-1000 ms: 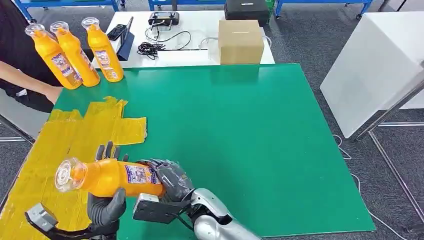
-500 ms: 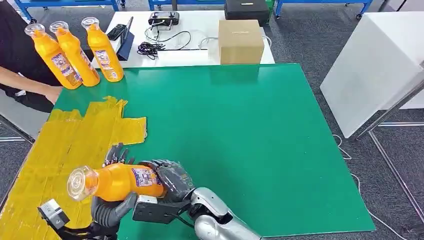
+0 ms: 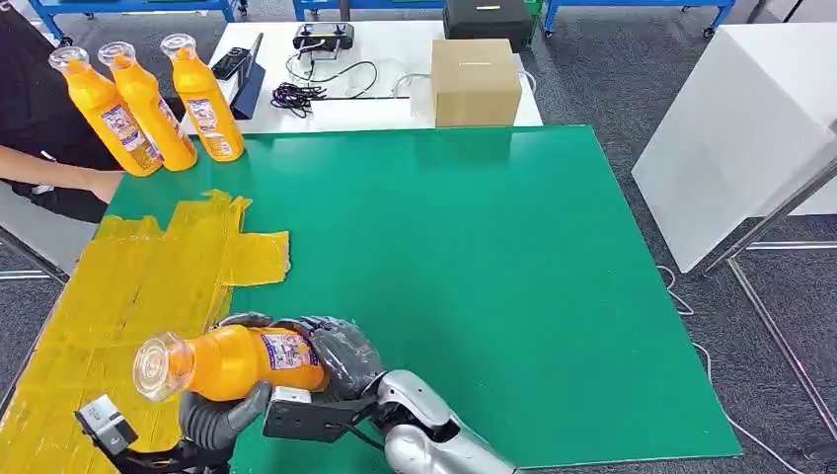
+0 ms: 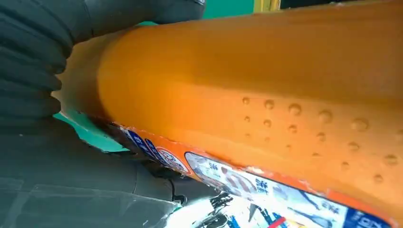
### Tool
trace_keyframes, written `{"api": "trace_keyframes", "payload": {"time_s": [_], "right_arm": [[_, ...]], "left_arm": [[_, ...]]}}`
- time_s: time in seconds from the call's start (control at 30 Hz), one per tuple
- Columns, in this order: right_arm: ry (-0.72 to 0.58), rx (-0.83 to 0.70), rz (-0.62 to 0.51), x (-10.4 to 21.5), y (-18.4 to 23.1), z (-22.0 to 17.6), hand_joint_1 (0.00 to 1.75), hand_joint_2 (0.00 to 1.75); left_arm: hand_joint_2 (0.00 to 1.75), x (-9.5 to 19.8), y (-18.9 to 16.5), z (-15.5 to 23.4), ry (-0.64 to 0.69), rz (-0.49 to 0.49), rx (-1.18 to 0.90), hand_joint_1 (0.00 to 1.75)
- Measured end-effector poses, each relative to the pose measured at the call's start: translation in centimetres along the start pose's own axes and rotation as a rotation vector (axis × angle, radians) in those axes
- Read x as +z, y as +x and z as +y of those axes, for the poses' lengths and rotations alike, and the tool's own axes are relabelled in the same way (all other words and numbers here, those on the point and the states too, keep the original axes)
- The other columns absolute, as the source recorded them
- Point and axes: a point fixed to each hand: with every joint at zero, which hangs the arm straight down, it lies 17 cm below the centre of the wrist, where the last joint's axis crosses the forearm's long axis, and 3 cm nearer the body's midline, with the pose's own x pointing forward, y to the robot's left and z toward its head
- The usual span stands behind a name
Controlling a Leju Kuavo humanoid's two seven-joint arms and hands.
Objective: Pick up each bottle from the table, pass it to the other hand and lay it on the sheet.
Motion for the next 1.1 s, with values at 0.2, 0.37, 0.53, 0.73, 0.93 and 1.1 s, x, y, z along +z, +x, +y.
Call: {"api": "trace_keyframes", "payload": {"time_s": [0.2,0.37,0.53,0.73,0.93,1.1], "right_arm": [[0.0,0.002,-0.001,0.0,0.0,0.0,1.75,1.75],[-0.001,0.004,-0.001,0.0,0.0,0.0,0.14,1.75],[-0.049,0.023,-0.005,0.1,0.0,-0.7,0.0,0.0],[-0.089,0.011,0.003,0.9,-0.6,-1.4,0.0,0.0],[-0.091,0.009,0.005,1.3,-0.7,-1.4,0.0,0.0],[-0.102,0.007,0.002,1.5,-0.7,-1.6,0.0,0.0]], "left_arm": [[1.75,0.0,0.2,0.2,0.011,-0.008,0.022,1.75],[1.75,0.0,0.2,0.3,0.014,-0.009,0.03,1.75],[1.75,-0.1,0.5,0.3,0.024,-0.024,0.058,1.75],[1.75,0.0,0.6,0.4,0.03,-0.028,0.061,1.75],[1.75,-0.1,0.7,0.4,0.031,-0.031,0.061,1.75],[1.75,-0.1,0.9,0.6,0.041,-0.042,0.032,1.75]]}}
